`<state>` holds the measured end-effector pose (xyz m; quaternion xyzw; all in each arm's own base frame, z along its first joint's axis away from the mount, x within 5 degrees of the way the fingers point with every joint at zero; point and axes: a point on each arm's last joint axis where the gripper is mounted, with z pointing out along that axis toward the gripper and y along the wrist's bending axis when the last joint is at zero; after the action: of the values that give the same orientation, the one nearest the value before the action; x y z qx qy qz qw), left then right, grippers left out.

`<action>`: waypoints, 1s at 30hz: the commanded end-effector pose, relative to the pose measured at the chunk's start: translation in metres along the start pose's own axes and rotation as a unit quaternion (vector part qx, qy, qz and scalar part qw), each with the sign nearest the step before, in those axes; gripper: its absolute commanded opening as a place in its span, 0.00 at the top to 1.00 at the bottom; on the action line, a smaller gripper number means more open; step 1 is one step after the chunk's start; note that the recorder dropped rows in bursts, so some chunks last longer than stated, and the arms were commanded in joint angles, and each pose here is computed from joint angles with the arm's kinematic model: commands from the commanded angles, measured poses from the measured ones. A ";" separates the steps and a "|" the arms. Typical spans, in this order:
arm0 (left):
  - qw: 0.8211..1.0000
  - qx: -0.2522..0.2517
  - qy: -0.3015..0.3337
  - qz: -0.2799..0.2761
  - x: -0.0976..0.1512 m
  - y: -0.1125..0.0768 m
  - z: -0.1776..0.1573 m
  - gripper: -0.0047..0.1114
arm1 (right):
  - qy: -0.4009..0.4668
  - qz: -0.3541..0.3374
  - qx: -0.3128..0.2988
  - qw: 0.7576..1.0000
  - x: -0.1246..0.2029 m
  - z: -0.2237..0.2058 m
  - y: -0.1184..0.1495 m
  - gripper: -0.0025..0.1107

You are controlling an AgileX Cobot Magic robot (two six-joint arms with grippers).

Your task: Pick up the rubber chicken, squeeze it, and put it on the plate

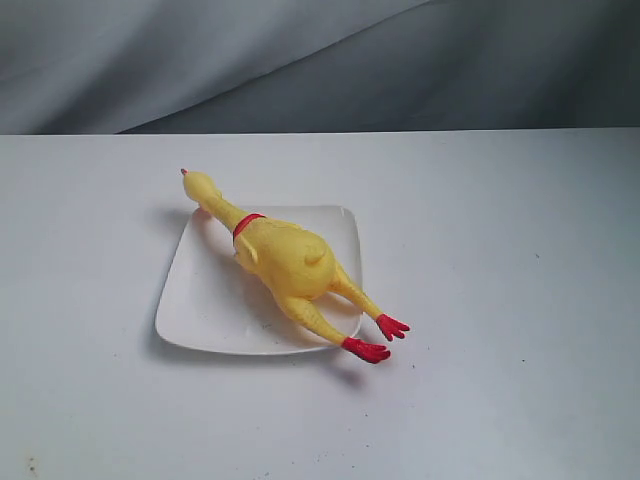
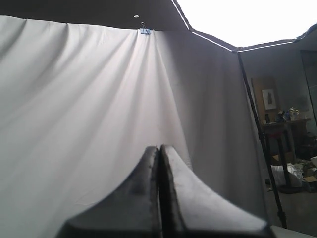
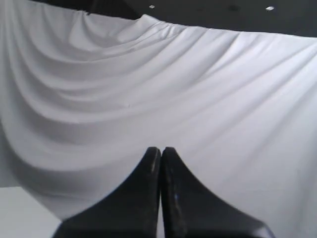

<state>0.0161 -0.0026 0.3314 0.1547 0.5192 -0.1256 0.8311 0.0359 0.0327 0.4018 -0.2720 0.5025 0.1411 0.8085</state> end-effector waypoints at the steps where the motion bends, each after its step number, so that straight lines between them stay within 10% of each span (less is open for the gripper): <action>1: 1.000 0.000 0.003 -0.010 0.002 0.000 -0.001 0.96 | -0.044 0.020 0.054 0.997 0.012 -0.032 -0.002 0.98; 26: 1.000 0.000 0.003 -0.007 0.002 0.000 -0.001 0.96 | -0.096 0.027 0.067 0.993 0.014 -0.065 0.002 0.98; 30: 1.000 0.000 0.003 -0.007 0.002 0.000 -0.001 0.96 | -0.102 0.127 0.071 0.984 0.016 -0.065 0.000 0.98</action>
<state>0.0155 -0.0021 0.3314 0.1536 0.5182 -0.1254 0.8319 -0.0068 -0.0043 0.3673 -0.1672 0.4461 0.1918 0.8581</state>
